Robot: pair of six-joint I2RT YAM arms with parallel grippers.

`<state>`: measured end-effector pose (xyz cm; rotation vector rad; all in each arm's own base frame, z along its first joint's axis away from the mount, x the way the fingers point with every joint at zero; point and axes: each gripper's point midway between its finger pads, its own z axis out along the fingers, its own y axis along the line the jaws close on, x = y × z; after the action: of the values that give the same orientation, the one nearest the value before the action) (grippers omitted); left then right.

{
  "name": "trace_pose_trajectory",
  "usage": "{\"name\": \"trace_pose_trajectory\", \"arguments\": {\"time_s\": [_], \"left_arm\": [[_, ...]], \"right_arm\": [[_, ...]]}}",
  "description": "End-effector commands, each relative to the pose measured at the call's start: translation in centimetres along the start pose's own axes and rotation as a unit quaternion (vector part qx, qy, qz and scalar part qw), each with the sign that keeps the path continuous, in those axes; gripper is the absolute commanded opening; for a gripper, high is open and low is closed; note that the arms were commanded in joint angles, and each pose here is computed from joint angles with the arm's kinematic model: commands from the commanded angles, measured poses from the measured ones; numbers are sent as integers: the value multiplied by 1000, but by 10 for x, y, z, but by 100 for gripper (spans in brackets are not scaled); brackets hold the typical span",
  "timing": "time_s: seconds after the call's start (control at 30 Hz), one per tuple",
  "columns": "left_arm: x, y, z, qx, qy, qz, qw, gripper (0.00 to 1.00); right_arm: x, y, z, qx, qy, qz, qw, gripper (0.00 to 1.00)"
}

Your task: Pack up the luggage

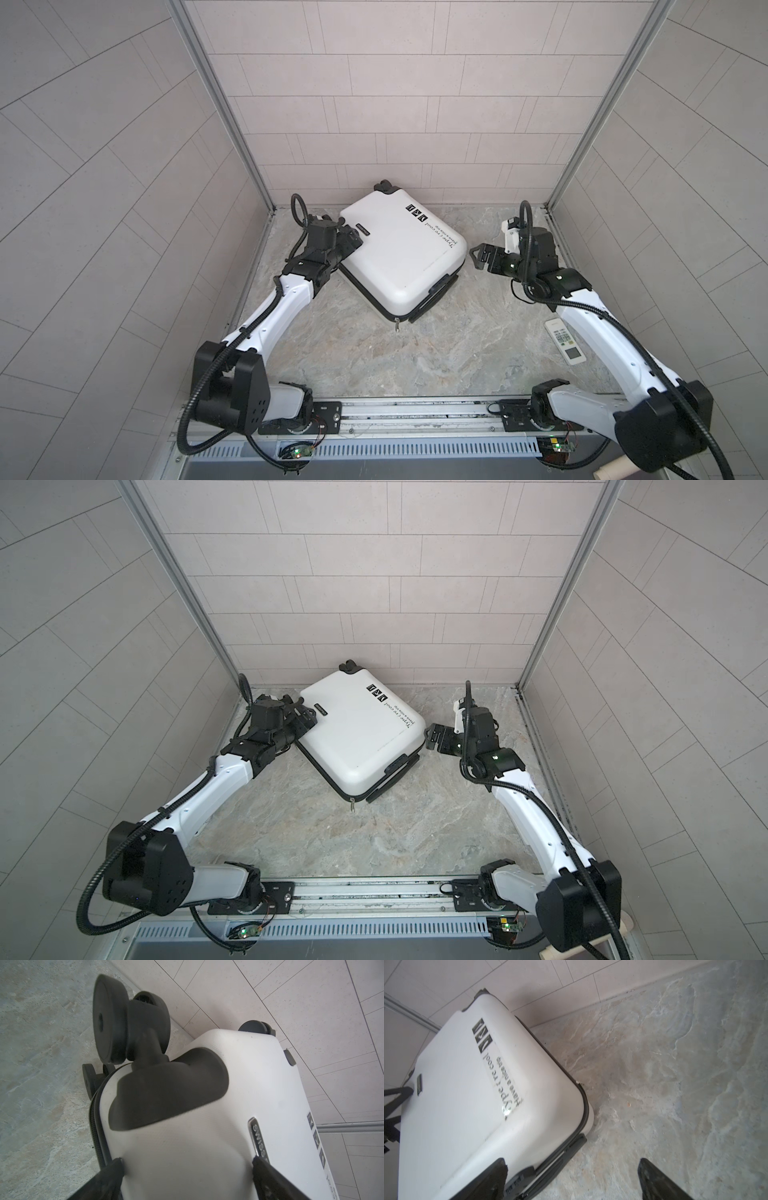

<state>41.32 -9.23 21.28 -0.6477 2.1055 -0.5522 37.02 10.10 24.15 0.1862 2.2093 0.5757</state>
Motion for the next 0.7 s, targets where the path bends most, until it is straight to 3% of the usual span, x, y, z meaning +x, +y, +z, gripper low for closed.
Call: {"name": "trace_pose_trajectory", "arguments": {"time_s": [0.0, 0.2, 0.33, 0.67], "left_arm": [[21, 15, 16, -26, 46, 18, 998, 98], [20, 11, 25, -24, 48, 19, 998, 98], [20, 8, 35, -20, 56, 24, 998, 98], [26, -13, 62, 27, 84, 53, 995, 97]], "right_arm": [[-29, 21, 28, -73, 9, 4, 997, 100], [-58, 40, 96, -132, 49, 13, 990, 98], [-53, 39, 130, -149, 77, 29, 985, 96], [-4, 71, 120, -192, 122, -8, 974, 96]]}}
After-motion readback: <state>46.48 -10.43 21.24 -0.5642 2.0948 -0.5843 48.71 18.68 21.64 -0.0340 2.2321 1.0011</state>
